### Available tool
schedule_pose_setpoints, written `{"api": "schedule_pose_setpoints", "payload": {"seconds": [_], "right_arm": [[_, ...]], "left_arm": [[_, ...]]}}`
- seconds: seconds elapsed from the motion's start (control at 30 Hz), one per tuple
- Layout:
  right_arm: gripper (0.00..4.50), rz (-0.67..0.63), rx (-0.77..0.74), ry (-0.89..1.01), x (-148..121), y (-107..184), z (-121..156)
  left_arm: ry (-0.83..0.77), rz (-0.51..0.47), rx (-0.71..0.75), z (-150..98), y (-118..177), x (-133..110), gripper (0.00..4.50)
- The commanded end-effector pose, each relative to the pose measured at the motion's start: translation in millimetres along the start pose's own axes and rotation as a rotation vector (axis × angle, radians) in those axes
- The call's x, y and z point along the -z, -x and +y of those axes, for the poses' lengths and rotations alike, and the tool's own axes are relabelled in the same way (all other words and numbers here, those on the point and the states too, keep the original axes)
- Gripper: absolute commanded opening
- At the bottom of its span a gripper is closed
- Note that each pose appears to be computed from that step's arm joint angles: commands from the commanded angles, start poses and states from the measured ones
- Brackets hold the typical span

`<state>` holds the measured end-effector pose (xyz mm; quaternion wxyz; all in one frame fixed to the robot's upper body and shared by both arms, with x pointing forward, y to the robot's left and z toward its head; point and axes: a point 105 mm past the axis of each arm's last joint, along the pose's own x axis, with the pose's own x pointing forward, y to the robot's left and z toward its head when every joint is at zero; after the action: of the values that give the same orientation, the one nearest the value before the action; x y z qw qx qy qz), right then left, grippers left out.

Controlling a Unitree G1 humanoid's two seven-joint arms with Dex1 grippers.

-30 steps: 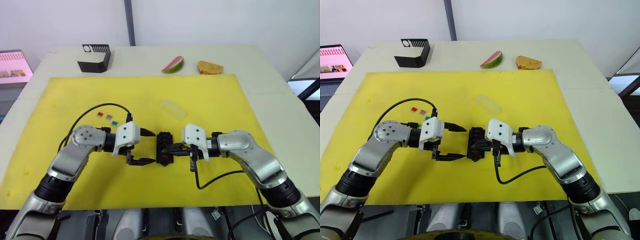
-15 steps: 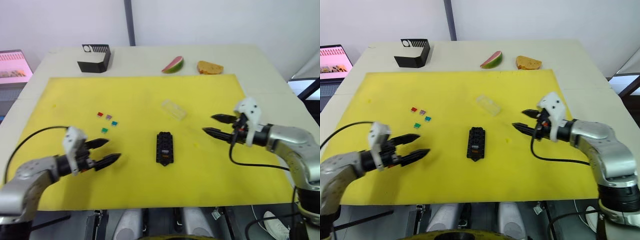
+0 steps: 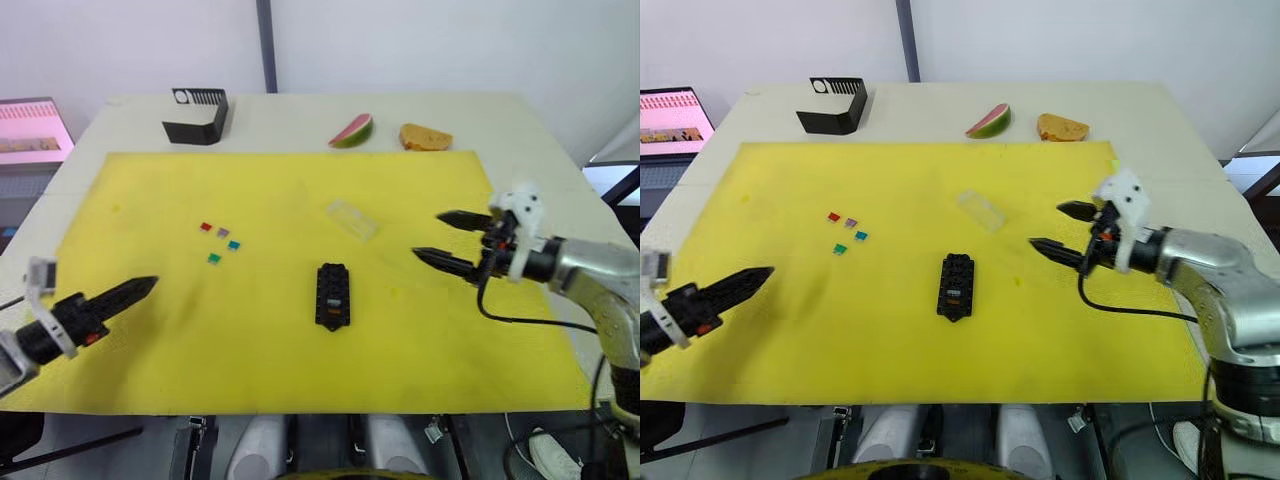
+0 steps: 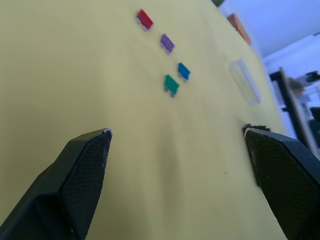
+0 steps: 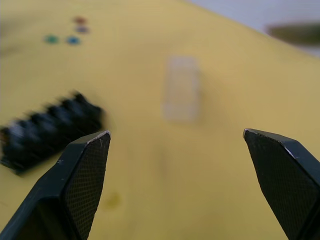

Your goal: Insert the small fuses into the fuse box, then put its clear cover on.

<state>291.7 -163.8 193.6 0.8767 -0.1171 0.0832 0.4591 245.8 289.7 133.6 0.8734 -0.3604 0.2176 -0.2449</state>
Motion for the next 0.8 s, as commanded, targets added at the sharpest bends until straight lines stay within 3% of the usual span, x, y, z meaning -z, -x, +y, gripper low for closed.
{"api": "schedule_pose_setpoints", "payload": {"seconds": [0.03,0.17,0.37,0.8], "right_arm": [[4.48,-0.056,-0.186,0.052,-20.0,-19.6,31.9],[4.48,-0.115,-0.307,0.093,-33.4,-52.1,53.0],[4.48,-0.159,-0.35,0.124,-41.9,-77.7,63.4],[4.48,-0.139,-0.28,0.148,-36.1,-76.0,54.7]], "left_arm": [[0.08,0.049,0.061,-10.8,-12.9,-4.6,4.5],[0.174,0.113,0.109,-17.1,-40.7,-5.4,4.5],[0.258,0.145,0.091,-10.4,-65.4,-3.6,4.5],[0.312,0.127,0.035,9.2,-91.6,6.3,4.5]]}}
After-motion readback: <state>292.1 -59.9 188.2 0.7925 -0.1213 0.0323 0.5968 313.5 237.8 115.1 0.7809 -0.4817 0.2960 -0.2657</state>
